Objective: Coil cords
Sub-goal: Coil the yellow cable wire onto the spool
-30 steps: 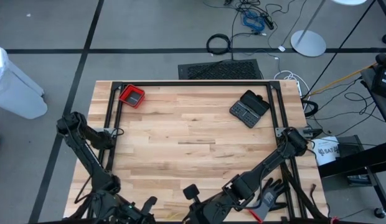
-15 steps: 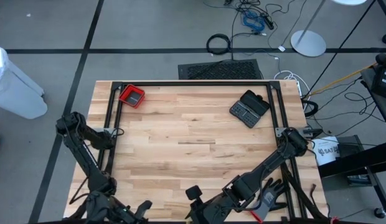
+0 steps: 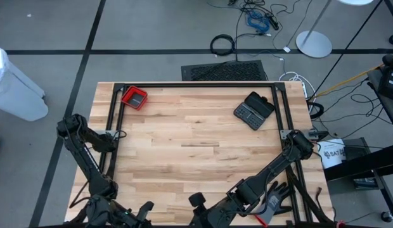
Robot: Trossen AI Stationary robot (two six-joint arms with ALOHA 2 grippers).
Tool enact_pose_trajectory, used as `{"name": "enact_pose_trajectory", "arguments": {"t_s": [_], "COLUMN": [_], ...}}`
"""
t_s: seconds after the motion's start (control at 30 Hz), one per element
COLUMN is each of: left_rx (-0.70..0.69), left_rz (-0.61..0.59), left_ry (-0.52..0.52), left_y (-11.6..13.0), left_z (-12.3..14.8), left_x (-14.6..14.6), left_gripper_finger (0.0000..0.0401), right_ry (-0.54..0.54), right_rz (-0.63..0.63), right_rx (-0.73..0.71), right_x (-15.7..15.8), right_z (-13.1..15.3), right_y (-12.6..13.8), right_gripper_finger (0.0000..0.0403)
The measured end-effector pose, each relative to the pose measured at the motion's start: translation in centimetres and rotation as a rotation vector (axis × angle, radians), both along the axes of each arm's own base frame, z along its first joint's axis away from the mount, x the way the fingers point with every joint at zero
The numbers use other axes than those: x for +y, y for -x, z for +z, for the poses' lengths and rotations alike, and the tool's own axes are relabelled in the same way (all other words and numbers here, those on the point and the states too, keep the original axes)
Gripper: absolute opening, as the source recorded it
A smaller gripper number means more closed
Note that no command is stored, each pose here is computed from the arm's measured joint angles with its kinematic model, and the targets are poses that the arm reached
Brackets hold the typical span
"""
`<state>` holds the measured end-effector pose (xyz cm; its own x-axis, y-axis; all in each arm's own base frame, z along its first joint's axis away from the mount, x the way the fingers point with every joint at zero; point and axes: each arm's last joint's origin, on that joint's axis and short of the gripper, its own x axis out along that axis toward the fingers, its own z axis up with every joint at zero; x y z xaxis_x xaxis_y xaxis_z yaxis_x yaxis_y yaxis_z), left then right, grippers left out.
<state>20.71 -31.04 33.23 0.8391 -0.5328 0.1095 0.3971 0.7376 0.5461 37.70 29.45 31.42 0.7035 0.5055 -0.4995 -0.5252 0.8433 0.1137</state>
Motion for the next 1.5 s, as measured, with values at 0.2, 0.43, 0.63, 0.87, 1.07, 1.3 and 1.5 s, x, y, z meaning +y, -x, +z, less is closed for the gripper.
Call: {"name": "enact_pose_trajectory", "arguments": {"t_s": [0.2,0.43,0.63,0.87,1.07,1.3,1.5], "left_rx": [0.016,0.07,0.073,0.077,0.078,0.072,0.07], "left_rz": [-0.02,-0.06,-0.071,-0.056,-0.026,-0.006,0.004], "left_ry": [0.084,0.202,0.202,0.199,0.201,0.179,0.177], "left_y": [1.1,2.5,2.9,2.8,2.8,2.8,2.7], "left_z": [1.3,2.5,2.5,2.4,2.4,2.3,2.3], "left_x": [0.3,0.5,0.3,0.4,0.5,0.5,0.5], "left_gripper_finger": [0.0002,0.0002,0.0002,0.0002,0.0002,0.0002,0.0002], "right_ry": [-0.076,-0.121,-0.131,-0.151,-0.21,-0.212,-0.213], "right_rz": [0.114,0.126,0.073,0.102,0.156,0.152,0.159], "right_rx": [-0.076,-0.103,-0.054,-0.025,-0.065,-0.065,-0.064], "right_x": [1.7,0.7,-0.3,0.2,0.2,0.0,0.0], "right_z": [-1.7,-3.0,-4.5,-6.4,-6.1,-6.2,-6.2], "right_y": [-1.4,-3.6,-4.9,-5.6,-6.0,-6.1,-6.1], "right_gripper_finger": [0.0188,0.0204,0.0206,0.0206,0.0206,0.0206,0.0203]}}
